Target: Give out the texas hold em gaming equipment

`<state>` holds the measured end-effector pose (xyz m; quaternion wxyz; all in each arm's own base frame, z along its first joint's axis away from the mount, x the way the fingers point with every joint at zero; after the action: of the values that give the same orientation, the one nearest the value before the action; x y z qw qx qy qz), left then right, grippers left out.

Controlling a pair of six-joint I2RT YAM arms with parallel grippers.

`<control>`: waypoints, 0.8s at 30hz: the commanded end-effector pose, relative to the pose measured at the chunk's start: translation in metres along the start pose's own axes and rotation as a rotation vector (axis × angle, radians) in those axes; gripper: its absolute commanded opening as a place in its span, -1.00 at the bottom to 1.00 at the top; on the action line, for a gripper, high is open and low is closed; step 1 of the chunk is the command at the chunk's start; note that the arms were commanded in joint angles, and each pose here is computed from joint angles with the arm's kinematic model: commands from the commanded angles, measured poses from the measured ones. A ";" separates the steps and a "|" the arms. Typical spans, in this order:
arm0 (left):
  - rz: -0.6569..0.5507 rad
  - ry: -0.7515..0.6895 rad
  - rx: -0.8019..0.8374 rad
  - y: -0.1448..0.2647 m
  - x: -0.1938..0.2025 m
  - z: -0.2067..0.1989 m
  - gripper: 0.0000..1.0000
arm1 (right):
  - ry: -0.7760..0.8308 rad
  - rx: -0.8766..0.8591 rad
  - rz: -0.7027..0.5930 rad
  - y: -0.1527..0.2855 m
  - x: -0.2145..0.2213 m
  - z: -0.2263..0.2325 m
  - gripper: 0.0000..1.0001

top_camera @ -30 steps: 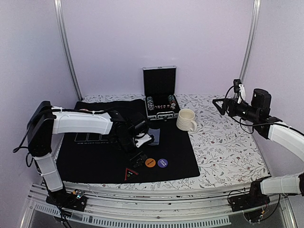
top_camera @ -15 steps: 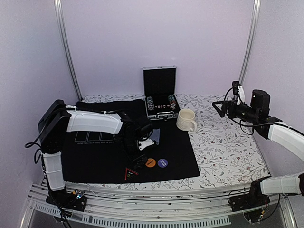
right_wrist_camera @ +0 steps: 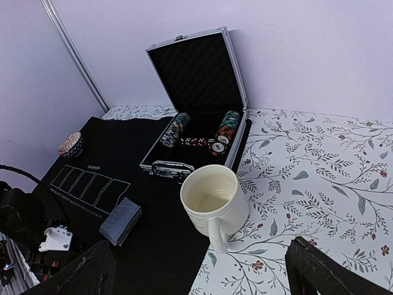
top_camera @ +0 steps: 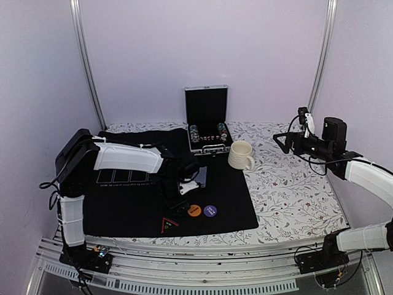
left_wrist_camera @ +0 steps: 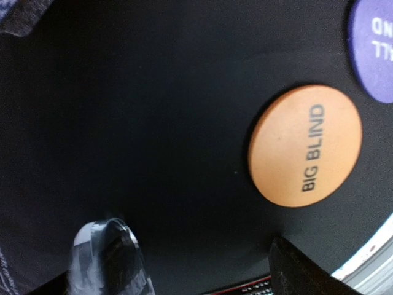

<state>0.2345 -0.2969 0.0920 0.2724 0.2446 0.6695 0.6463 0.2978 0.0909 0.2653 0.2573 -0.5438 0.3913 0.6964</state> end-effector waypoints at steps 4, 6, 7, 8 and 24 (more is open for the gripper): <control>0.020 -0.009 -0.003 -0.007 -0.002 0.003 0.71 | -0.007 -0.035 0.027 -0.005 0.007 0.003 0.98; 0.016 -0.014 -0.002 -0.006 -0.002 0.002 0.73 | -0.010 -0.036 0.030 -0.006 0.008 0.003 0.98; 0.016 -0.016 -0.001 -0.006 -0.002 0.003 0.74 | -0.010 -0.037 0.030 -0.006 0.008 0.003 0.98; 0.016 -0.017 -0.002 -0.006 -0.001 0.004 0.72 | -0.012 -0.038 0.031 -0.006 0.009 0.003 0.98; -0.116 0.029 0.026 0.040 -0.010 0.009 -1.00 | -0.023 -0.048 0.036 -0.007 0.009 0.003 0.98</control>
<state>0.2411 -0.2934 0.0955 0.2743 0.2340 0.6679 0.6510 0.2998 0.0933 0.2592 0.2458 -0.5394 0.3863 0.7067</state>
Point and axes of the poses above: each gripper's point midway between its finger pads, its own y axis back along the fingers, its own z axis along the line the jaws close on, x = y × z, the point moved 8 cm from there along y, back along the fingers, and after that the axes turned 12 degrees about y, right-handed, at the moved point
